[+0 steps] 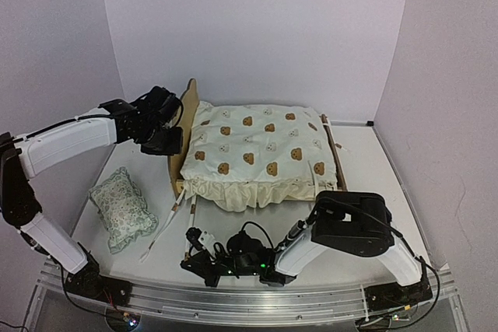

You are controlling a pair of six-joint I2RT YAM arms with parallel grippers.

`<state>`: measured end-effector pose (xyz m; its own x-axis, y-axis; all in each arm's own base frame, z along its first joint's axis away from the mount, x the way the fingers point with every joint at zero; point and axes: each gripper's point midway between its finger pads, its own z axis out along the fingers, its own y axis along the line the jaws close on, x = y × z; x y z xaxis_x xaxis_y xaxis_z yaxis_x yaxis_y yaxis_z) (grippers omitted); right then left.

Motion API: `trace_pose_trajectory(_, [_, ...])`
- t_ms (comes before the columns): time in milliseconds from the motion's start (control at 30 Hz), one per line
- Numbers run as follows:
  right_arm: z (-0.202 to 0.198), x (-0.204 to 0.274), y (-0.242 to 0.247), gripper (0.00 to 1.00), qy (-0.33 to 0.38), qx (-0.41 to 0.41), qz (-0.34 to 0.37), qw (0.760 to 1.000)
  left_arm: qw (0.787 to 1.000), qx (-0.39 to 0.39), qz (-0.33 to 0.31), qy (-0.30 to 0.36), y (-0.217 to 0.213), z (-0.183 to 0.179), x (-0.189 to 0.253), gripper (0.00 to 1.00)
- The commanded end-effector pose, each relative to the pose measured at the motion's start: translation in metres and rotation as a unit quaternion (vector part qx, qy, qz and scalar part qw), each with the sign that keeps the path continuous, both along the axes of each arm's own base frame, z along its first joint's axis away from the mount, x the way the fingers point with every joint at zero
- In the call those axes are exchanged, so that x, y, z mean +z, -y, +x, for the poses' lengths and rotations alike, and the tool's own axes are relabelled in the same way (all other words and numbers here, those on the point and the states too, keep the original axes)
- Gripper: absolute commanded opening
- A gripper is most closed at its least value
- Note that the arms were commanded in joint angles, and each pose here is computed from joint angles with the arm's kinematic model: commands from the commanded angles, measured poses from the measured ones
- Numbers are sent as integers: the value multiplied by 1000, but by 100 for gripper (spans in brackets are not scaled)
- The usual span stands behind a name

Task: Set up the pet bed

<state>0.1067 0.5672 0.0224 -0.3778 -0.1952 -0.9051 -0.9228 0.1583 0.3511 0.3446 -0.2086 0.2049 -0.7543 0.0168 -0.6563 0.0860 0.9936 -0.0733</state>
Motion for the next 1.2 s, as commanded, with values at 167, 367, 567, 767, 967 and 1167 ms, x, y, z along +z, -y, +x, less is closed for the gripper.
trace_pose_trajectory(167, [-40, -15, 2, 0, -35, 41, -42, 998, 996, -25, -63, 63, 43, 37, 39, 0])
trace_pose_trajectory(367, [-27, -24, 9, 5, -35, -3, -64, 997, 997, -32, -57, 31, 35, 19, 12, 2])
trace_pose_trajectory(567, [-20, -33, 21, 29, -47, -33, -84, 995, 998, -40, -53, 7, 23, -2, -1, 11])
trace_pose_trajectory(767, [-27, -27, 31, 35, -84, -31, -91, 992, 998, -44, -51, -4, 18, -12, -1, 28])
trace_pose_trajectory(967, [-52, -16, 52, 37, -89, 35, -125, 988, 998, -45, -49, -9, 8, -26, 10, 56])
trace_pose_trajectory(1167, [-51, -4, 69, 40, -70, 31, -160, 984, 998, -20, -27, -44, -20, -60, 9, 81])
